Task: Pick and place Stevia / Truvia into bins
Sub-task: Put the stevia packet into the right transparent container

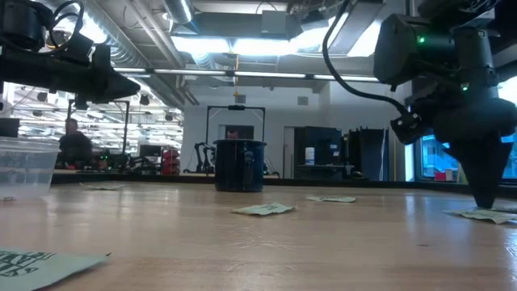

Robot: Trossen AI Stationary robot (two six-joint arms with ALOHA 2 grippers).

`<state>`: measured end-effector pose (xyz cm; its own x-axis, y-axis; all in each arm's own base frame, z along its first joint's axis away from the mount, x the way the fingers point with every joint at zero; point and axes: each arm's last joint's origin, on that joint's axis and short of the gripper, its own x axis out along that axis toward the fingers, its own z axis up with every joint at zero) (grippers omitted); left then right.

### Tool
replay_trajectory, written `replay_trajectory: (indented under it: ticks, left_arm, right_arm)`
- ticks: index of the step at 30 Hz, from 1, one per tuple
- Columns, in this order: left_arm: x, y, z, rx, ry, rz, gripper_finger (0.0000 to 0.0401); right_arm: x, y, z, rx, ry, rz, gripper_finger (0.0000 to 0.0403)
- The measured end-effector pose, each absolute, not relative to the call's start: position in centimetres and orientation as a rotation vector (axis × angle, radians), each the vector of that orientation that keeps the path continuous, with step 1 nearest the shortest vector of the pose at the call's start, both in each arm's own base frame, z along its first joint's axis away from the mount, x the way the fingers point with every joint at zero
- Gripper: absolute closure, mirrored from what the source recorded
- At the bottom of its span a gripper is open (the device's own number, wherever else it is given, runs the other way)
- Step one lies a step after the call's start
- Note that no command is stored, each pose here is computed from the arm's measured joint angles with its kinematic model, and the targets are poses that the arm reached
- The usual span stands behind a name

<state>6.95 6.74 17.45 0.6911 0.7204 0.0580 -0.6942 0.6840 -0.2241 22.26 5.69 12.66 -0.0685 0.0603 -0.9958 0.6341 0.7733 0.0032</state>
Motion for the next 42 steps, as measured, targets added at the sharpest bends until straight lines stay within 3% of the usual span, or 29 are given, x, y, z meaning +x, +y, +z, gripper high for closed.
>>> replay_trajectory:
  ticks: [11, 17, 26, 32, 42]
  left_arm:
    - [7.0, 6.7, 17.4, -0.192, -0.141, 0.797, 0.0301]
    - [6.9, 6.7, 17.4, -0.192, -0.141, 0.797, 0.0301]
    - [6.9, 6.7, 17.4, -0.192, -0.141, 0.797, 0.0301]
    - [7.0, 6.7, 17.4, -0.194, -0.138, 0.797, 0.0301]
    - [7.0, 6.7, 17.2, -0.198, -0.125, 0.798, 0.0301]
  right_arm:
    - [22.0, 5.6, 12.8, 0.572, 1.593, -0.528, 0.0399]
    - [22.2, 5.8, 14.1, 0.583, 1.576, -0.507, 0.0395]
    - [22.8, 7.1, 20.6, 0.607, 1.435, -0.418, 0.0399]
    - [20.0, 9.7, 23.3, 0.712, 1.494, -0.560, 0.0401]
    - [17.0, 14.0, 23.2, 0.853, 1.478, -0.738, 0.0401]
